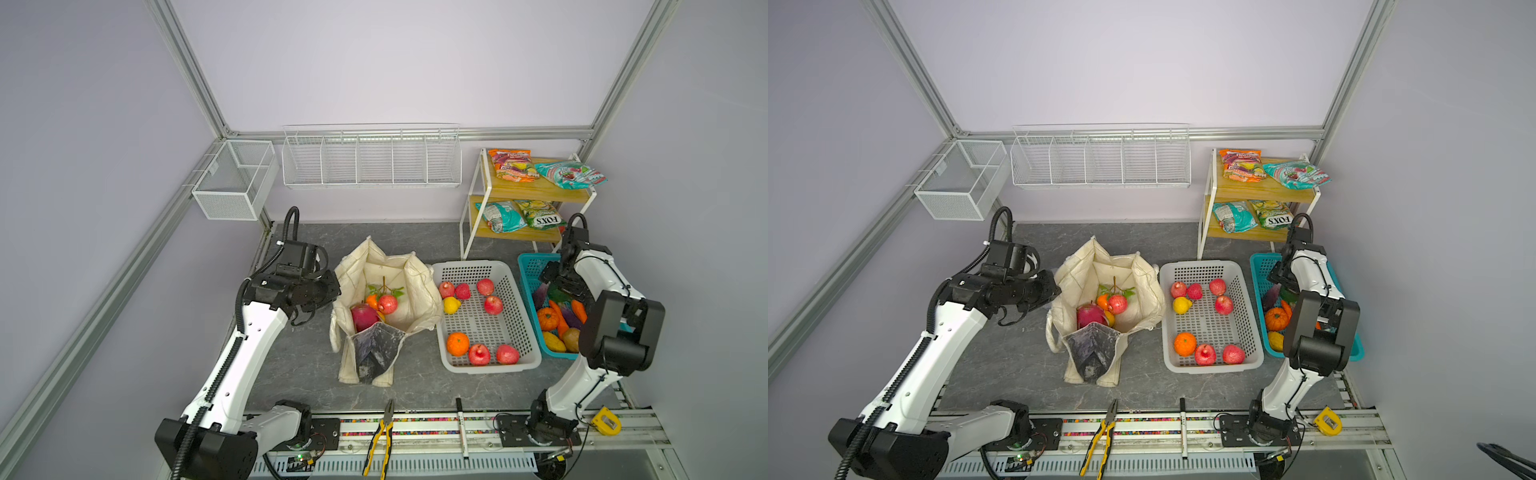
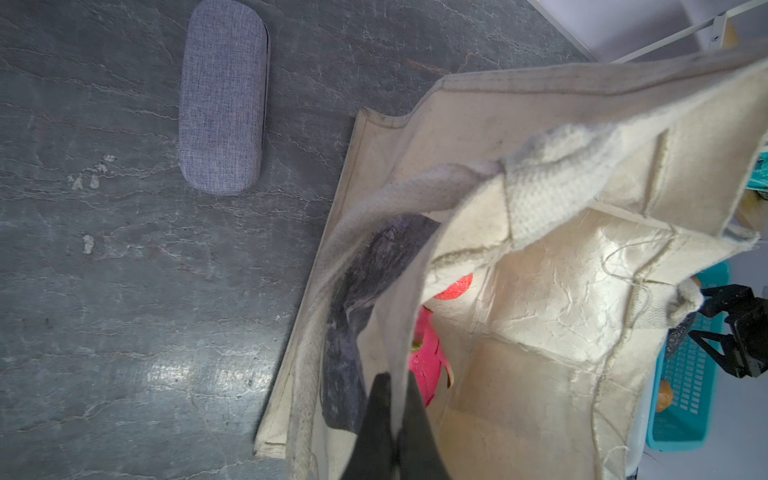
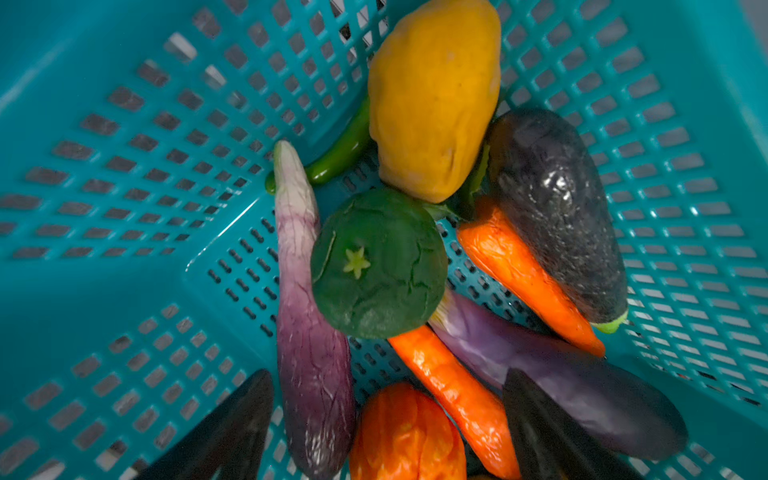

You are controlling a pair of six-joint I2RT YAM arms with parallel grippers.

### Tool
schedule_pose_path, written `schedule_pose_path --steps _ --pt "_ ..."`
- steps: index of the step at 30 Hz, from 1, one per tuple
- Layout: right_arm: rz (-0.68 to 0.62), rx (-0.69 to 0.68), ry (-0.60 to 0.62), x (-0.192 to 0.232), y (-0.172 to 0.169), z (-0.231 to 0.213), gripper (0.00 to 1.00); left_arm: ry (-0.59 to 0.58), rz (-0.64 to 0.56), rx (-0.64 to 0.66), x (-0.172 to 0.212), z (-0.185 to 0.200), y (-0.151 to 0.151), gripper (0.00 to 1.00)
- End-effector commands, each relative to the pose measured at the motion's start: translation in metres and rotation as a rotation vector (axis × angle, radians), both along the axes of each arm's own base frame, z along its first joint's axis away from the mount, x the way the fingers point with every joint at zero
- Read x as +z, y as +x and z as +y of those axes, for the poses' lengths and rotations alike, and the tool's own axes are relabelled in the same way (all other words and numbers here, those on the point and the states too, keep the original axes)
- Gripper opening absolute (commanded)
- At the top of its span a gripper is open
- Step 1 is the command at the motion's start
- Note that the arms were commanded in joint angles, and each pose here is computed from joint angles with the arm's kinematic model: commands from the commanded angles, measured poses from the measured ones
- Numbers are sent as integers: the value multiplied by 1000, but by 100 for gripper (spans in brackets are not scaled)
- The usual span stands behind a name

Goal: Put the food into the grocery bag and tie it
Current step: 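Lower the right gripper onto the round green squash and grasp it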

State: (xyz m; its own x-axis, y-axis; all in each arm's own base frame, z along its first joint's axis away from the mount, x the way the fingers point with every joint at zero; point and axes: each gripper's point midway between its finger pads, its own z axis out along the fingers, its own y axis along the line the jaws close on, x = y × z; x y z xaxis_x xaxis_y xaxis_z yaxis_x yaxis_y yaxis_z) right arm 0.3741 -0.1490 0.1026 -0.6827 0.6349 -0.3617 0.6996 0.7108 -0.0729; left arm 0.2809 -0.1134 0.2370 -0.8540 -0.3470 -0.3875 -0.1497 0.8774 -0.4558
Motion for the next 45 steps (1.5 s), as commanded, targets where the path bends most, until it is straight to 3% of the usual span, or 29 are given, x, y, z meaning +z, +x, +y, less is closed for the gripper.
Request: schedule_pose_path --steps 1,28,38,45 --pt "-81 -44 29 0 17 -6 90 15 21 -26 2 0 -5 0" --pt "-86 -232 110 -45 24 -20 100 12 29 -31 0 -2 -5 0" --pt "-105 -244 133 -46 31 -19 78 11 24 -31 1 -3 -2 0" --pt "-115 -247 124 -37 25 -18 73 11 25 -33 -1 -3 -3 0"
